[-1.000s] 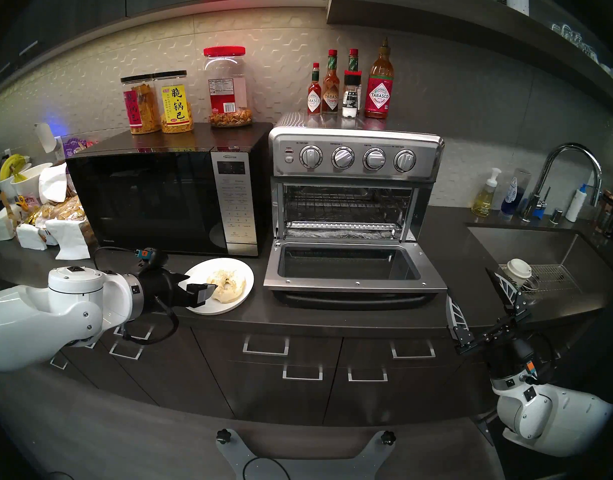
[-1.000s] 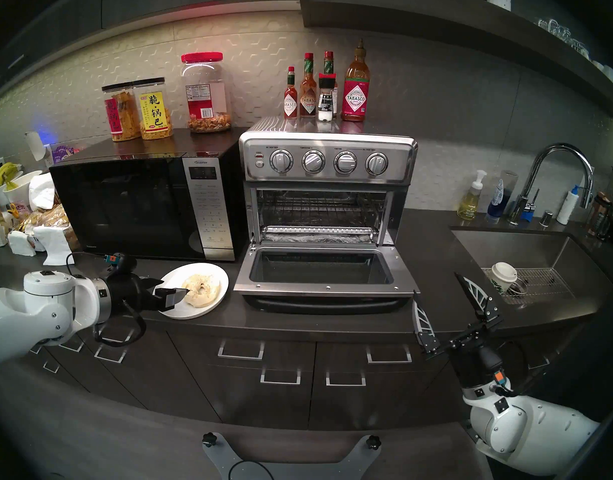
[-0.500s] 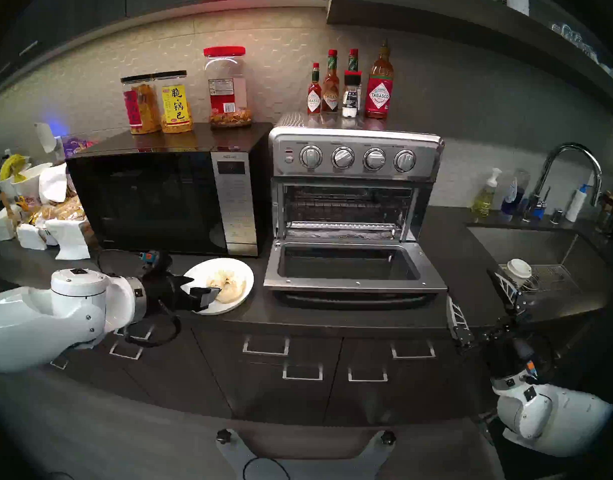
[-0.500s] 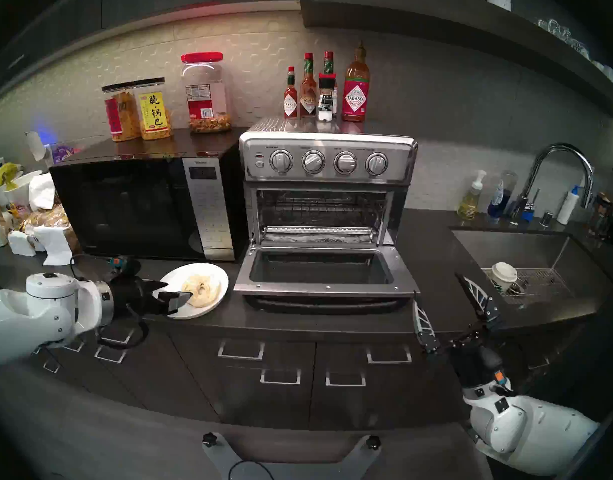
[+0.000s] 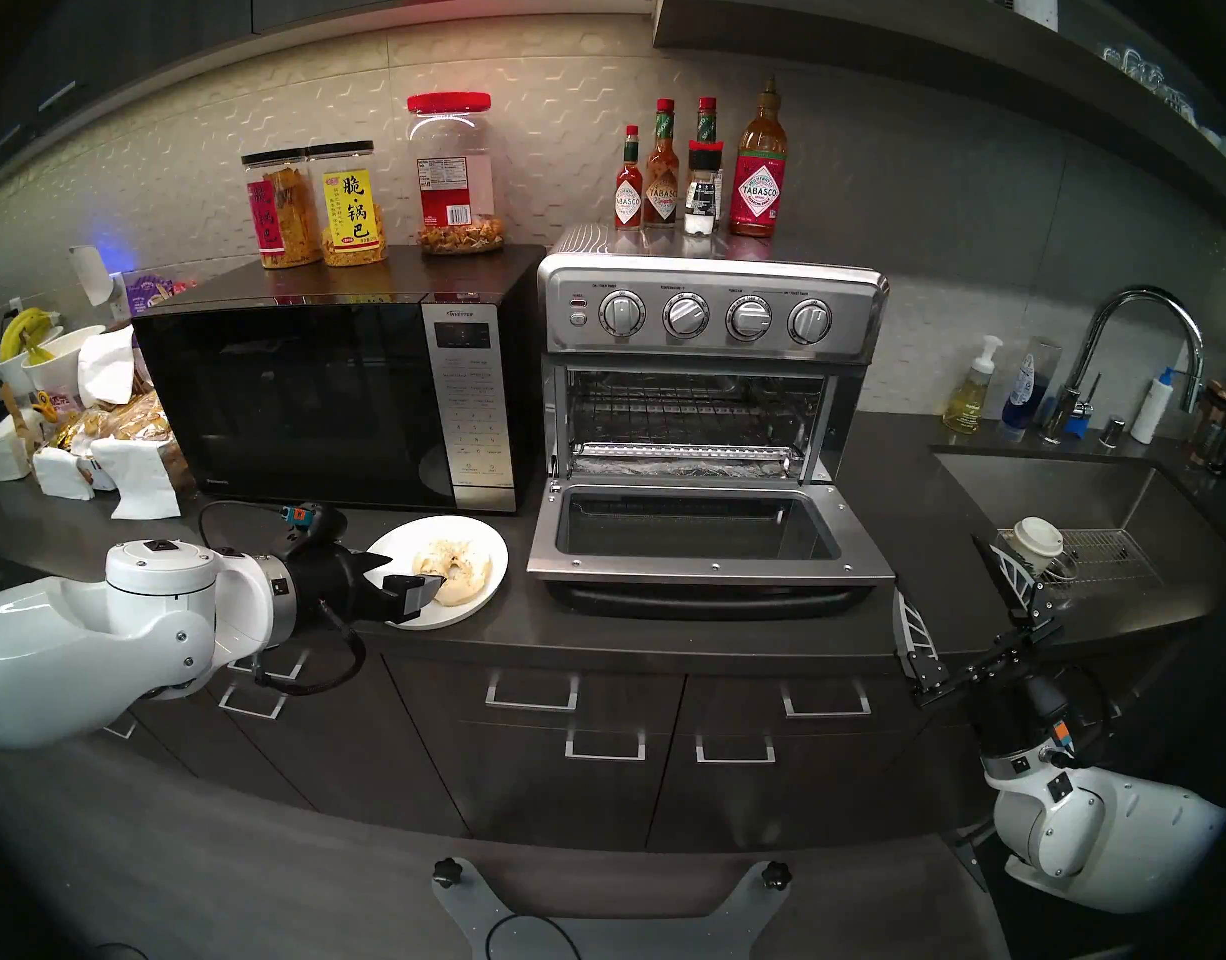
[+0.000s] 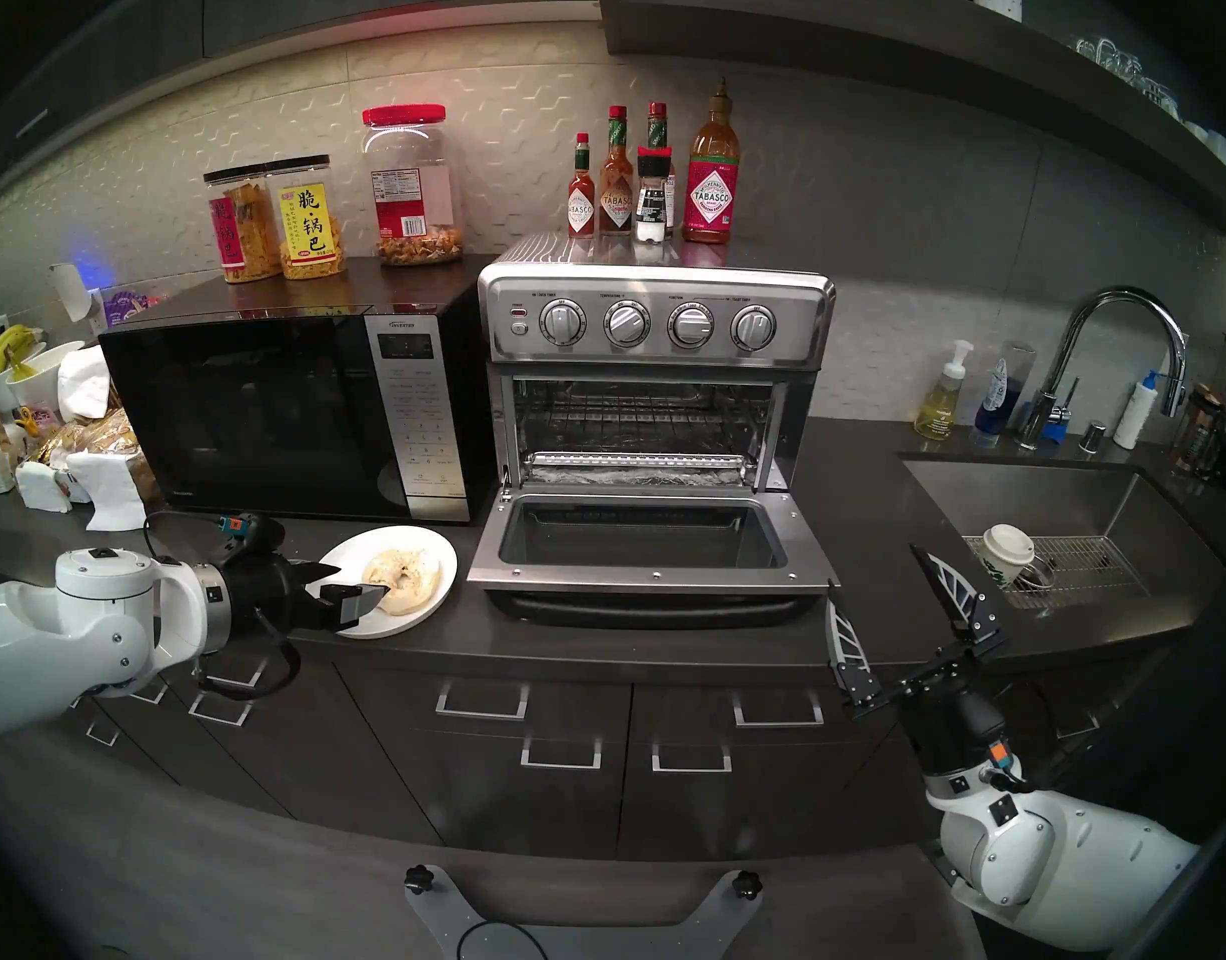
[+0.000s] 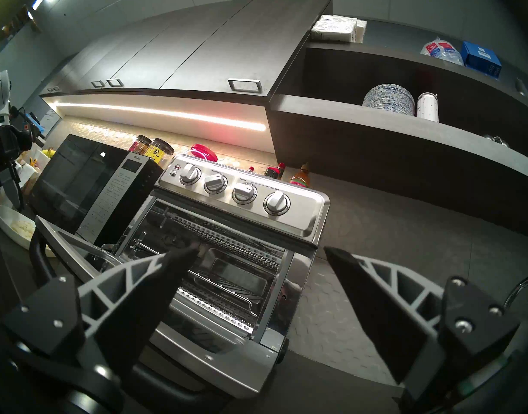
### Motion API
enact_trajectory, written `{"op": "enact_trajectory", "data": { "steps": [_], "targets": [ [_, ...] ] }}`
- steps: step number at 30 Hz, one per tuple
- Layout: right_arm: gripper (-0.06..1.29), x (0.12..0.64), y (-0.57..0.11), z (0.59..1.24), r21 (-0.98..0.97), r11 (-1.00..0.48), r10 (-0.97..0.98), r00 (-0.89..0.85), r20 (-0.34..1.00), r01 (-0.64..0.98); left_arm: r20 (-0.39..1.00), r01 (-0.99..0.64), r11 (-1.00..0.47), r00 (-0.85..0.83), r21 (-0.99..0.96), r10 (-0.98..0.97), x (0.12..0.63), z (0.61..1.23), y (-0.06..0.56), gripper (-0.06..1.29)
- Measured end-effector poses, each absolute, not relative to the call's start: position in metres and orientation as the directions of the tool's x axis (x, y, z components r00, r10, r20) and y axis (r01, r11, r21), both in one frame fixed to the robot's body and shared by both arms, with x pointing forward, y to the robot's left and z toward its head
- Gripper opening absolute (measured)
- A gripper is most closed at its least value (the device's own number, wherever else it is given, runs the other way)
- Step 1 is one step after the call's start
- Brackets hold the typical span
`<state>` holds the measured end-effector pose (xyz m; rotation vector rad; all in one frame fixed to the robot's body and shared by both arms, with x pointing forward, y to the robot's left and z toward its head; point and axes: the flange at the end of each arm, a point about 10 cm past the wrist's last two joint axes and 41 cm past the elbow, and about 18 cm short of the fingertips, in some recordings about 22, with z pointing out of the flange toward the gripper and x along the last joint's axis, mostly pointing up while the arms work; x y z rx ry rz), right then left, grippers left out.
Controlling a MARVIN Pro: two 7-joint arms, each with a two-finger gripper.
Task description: Open the oven and place the bagel inside on the rack
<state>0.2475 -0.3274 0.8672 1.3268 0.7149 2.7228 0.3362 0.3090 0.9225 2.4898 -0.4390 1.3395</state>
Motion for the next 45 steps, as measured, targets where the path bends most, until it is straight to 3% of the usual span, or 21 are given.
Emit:
{"op": "enact_trajectory", "data": {
  "steps": [45],
  "targets": [
    [1.22,0.248,-0.327,0.867,0.412,-0.895,0.221,-0.635,0.74,0.17,0.834,-0.323,-0.937,0.548,0.136,-0.068,0.371,0.888,0.297,1.25]
  ]
}}
